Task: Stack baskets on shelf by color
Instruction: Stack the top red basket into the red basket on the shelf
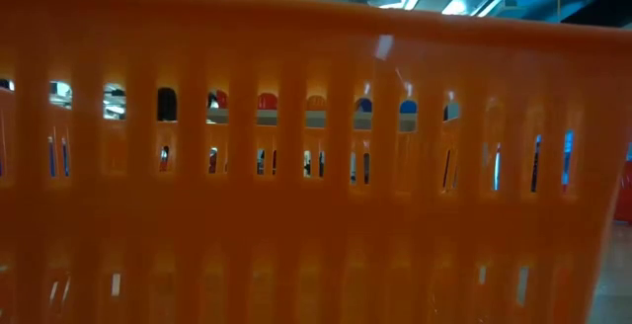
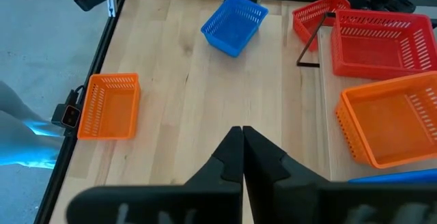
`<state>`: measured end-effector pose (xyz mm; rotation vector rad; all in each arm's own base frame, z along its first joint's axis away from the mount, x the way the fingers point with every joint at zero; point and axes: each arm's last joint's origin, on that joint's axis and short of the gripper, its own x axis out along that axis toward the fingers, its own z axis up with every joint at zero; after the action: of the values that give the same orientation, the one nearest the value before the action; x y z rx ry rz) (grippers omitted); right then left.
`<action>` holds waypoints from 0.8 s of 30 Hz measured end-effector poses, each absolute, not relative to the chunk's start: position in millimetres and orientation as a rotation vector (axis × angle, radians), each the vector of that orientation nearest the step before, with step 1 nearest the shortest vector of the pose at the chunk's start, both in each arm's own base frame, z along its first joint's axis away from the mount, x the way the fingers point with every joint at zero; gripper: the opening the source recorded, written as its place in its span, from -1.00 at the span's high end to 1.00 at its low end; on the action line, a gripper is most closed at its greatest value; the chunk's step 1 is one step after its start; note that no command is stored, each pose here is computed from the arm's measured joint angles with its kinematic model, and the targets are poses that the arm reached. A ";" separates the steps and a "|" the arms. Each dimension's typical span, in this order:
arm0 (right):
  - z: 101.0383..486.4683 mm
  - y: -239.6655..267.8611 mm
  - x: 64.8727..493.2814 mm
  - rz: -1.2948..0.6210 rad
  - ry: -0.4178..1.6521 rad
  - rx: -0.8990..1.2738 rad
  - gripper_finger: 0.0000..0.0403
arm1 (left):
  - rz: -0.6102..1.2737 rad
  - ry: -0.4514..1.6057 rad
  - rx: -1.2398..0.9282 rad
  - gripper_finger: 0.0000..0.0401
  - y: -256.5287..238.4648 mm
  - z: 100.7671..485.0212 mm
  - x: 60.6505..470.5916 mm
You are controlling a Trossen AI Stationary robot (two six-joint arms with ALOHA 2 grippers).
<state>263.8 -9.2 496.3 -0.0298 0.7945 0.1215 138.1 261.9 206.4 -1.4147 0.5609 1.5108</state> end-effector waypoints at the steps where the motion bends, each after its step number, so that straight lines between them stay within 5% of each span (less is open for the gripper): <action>1: 496.3 -9.2 263.8 0.122 0.795 -0.030 1.00 | 1.514 0.561 -1.412 0.49 261.9 206.4 138.0; 24: 496.6 -9.2 264.4 0.111 0.790 -0.007 1.00 | 1.526 0.537 -1.373 0.49 262.9 207.4 141.5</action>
<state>264.4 -9.2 496.6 -0.0066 0.7895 0.1113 141.5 262.9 207.4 -1.3727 0.5372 1.5262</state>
